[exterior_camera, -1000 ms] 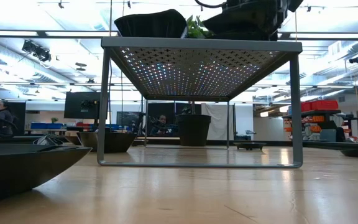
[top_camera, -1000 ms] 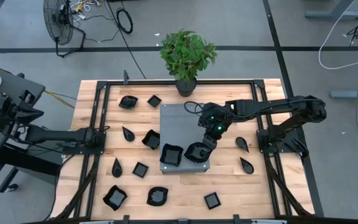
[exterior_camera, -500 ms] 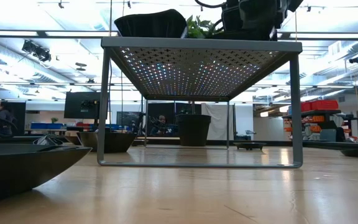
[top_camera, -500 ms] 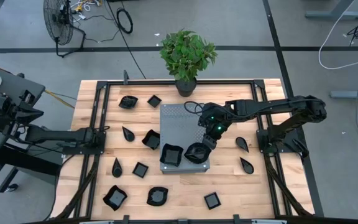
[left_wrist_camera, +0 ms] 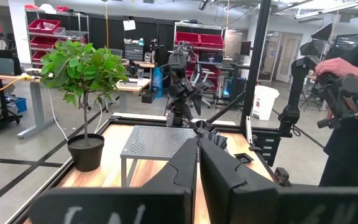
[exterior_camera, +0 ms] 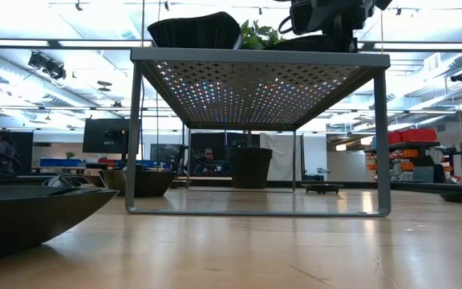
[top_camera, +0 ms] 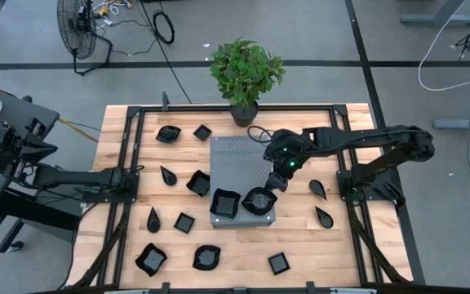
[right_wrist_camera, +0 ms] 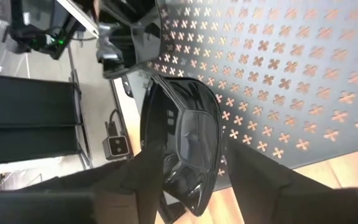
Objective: Pick & Place Mini shaped plates
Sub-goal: Stack the black bowl on top of the black bowl on the shelf
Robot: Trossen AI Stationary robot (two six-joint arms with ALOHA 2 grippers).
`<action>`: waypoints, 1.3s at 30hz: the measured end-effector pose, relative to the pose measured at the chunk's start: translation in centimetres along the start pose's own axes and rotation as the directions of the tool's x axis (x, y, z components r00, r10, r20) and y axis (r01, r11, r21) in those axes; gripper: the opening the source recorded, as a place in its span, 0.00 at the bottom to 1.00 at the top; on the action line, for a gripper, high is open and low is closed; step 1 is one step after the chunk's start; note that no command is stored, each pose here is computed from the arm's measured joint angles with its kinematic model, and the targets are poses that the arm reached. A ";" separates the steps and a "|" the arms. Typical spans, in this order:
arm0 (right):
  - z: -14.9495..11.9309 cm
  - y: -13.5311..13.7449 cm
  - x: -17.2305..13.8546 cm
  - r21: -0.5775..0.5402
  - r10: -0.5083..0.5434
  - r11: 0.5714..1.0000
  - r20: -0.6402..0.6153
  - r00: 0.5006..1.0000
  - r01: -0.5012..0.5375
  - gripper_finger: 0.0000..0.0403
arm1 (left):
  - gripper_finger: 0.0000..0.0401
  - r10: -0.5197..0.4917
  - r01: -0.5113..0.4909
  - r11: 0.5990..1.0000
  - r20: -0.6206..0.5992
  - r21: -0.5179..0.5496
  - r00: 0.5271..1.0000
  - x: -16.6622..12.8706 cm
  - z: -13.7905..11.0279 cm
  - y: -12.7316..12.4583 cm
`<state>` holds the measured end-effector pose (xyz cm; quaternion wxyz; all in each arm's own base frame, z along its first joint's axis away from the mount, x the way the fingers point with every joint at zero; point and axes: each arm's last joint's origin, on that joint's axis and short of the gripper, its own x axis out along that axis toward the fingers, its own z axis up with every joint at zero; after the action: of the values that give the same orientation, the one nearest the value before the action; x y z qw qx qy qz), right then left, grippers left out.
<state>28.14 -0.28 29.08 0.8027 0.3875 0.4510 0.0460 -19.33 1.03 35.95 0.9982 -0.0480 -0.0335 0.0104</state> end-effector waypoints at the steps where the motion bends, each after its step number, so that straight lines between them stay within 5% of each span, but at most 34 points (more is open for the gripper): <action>1: 0.0 0.1 -0.3 -0.003 0.001 1.000 0.010 1.000 -0.001 0.45 | 0.06 0.000 0.000 1.000 0.000 0.000 1.000 0.0 0.0 0.0; 11: -0.3 0.3 -0.2 -0.066 0.009 0.998 -0.008 1.000 -0.010 0.40 | 0.06 0.000 0.000 1.000 0.001 0.000 1.000 0.0 0.0 0.0; 28: -1.4 -0.9 1.0 -0.065 0.023 0.998 -0.070 0.997 -0.027 0.02 | 0.06 0.000 0.000 1.000 0.000 0.000 1.000 0.0 0.0 0.0; 39: -1.3 -0.9 1.0 -0.070 0.024 0.997 -0.068 0.997 -0.029 0.01 | 0.06 0.000 0.000 1.000 0.000 0.000 1.000 0.0 0.0 0.0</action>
<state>27.47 0.30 27.38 0.7995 0.3630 0.4708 0.0854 -19.33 1.02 35.95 0.9982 -0.0482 -0.0336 0.0105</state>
